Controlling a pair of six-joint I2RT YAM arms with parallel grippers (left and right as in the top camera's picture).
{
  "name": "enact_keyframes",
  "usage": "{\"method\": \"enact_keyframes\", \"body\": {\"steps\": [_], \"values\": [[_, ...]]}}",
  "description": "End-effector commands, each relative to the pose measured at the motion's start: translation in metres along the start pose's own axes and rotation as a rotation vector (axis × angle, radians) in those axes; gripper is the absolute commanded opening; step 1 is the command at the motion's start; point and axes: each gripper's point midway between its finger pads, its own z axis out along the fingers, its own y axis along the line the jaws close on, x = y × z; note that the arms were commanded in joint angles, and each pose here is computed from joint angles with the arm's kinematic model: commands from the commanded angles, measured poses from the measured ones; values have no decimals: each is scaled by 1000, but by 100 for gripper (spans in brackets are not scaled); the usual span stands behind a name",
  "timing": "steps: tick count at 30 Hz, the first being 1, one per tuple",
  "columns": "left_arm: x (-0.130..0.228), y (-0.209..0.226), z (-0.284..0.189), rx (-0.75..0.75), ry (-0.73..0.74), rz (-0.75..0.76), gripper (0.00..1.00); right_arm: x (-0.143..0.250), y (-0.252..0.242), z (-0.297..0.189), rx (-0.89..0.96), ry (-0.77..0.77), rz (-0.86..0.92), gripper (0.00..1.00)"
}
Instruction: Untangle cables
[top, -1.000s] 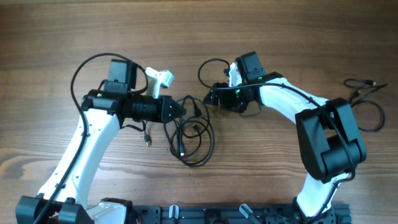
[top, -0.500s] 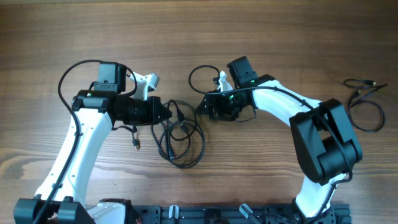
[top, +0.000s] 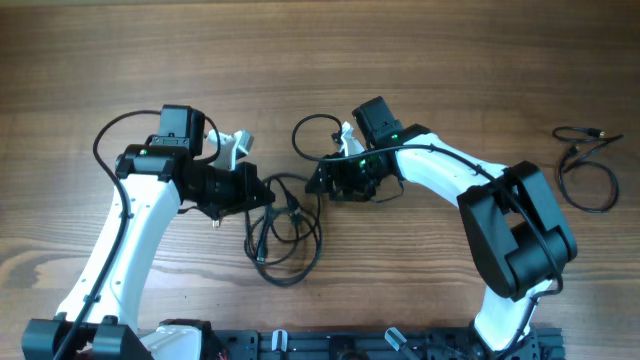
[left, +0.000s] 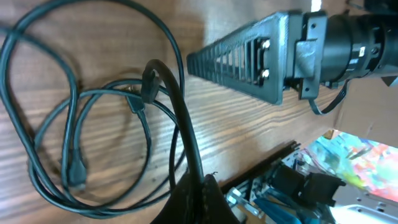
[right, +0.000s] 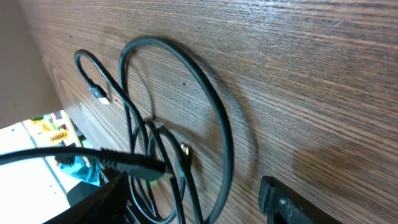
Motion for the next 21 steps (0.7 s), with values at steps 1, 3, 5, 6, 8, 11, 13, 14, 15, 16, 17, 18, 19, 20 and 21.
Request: {"method": "enact_keyframes", "body": {"steps": [1,3,5,6,8,11,13,14,15,16,17,18,19,20,21], "values": [[1,5,-3,-28,-9,-56,4,6,-8,5,22,21,22,70],[-2,19,-4,-111,-29,-105,4,9,-10,5,29,32,32,70],[-2,23,-5,-130,-31,-111,4,12,-10,7,42,39,36,65],[-2,22,-5,-128,-32,-111,4,13,-12,9,63,37,35,61],[-5,18,-5,-99,-40,-97,4,16,-14,15,108,28,59,60],[-11,3,-9,23,-54,-98,4,20,-13,23,152,18,96,59],[-18,2,-18,87,-79,-133,4,18,-16,26,190,-9,127,59],[-19,4,-22,102,-86,-151,4,17,-17,26,197,-19,136,59],[-19,6,-26,120,-90,-180,4,15,-16,26,195,-27,132,59],[-18,8,-30,136,-90,-208,4,13,-15,26,189,-33,126,59],[-16,7,-34,164,-85,-211,4,10,-13,26,183,-41,121,59],[-14,3,-36,202,-79,-188,4,9,-12,26,178,-47,116,59],[-11,-3,-39,245,-72,-160,4,7,-11,27,174,-54,128,58],[-8,-8,-42,282,-66,-141,4,6,-10,27,167,-60,138,58],[-7,-11,-44,305,-64,-129,4,4,-9,27,162,-67,152,57]]}}
